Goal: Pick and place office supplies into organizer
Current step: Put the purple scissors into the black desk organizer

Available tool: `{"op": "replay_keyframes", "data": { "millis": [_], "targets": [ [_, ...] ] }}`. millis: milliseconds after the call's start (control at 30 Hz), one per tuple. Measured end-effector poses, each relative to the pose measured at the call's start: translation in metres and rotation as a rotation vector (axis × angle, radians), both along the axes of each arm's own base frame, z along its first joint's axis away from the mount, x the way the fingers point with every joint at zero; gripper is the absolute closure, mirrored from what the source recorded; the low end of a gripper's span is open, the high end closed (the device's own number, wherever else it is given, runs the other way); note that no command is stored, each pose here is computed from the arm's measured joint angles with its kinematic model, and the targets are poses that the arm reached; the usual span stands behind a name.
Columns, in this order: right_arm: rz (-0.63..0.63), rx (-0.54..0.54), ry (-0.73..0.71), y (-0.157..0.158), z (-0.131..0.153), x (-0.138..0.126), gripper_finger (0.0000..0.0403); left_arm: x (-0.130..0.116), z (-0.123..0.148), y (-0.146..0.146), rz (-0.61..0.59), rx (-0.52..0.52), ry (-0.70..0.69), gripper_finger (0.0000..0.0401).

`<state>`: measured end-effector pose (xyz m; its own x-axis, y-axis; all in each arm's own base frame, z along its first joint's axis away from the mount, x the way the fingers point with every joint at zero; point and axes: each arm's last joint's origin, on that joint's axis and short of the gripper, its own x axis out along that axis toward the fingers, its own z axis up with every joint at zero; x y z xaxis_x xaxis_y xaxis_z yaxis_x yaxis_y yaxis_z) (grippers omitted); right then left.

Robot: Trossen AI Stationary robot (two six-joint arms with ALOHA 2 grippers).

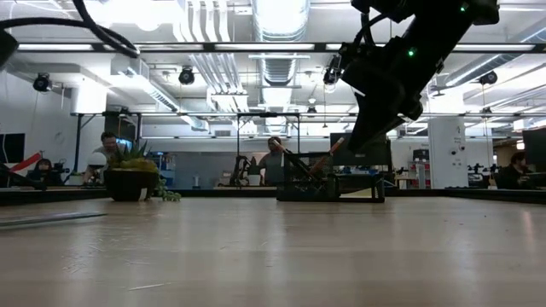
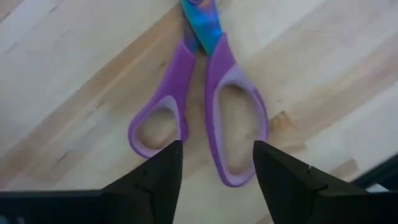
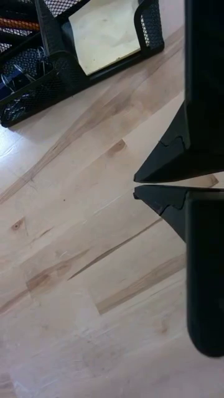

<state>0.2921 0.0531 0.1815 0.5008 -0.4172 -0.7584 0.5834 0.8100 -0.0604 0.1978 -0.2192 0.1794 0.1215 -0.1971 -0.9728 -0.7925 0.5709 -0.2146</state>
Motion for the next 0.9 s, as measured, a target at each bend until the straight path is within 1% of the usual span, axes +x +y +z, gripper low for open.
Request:
{"op": "replay_keyframes", "data": {
  "millis": [133,300,467,567,700,900],
  "targets": [
    [0.000,0.000,0.000,0.000,0.000,0.000,0.0394,0.001,-0.008,-0.001,-0.006,0.022,0.018,0.0217],
    [0.000,-0.001,0.000,0.000,0.000,0.000,0.0394,0.002,-0.025,-0.002,-0.008,0.074,0.061,0.0216],
    [0.000,-0.001,0.001,0.000,0.000,0.000,0.0394,0.004,-0.033,-0.003,-0.011,0.094,0.082,0.0216],
    [0.000,0.000,0.001,0.000,0.000,0.000,0.0394,0.004,-0.033,-0.003,-0.049,0.101,0.072,0.0220],
    [0.000,0.000,0.001,0.000,0.000,0.000,0.0394,0.004,-0.034,0.000,-0.080,0.119,0.080,0.0250],
    [-0.001,-0.001,0.001,0.000,0.000,0.000,0.0394,0.004,-0.038,0.006,-0.097,0.194,0.062,0.0316]
  ]
}}
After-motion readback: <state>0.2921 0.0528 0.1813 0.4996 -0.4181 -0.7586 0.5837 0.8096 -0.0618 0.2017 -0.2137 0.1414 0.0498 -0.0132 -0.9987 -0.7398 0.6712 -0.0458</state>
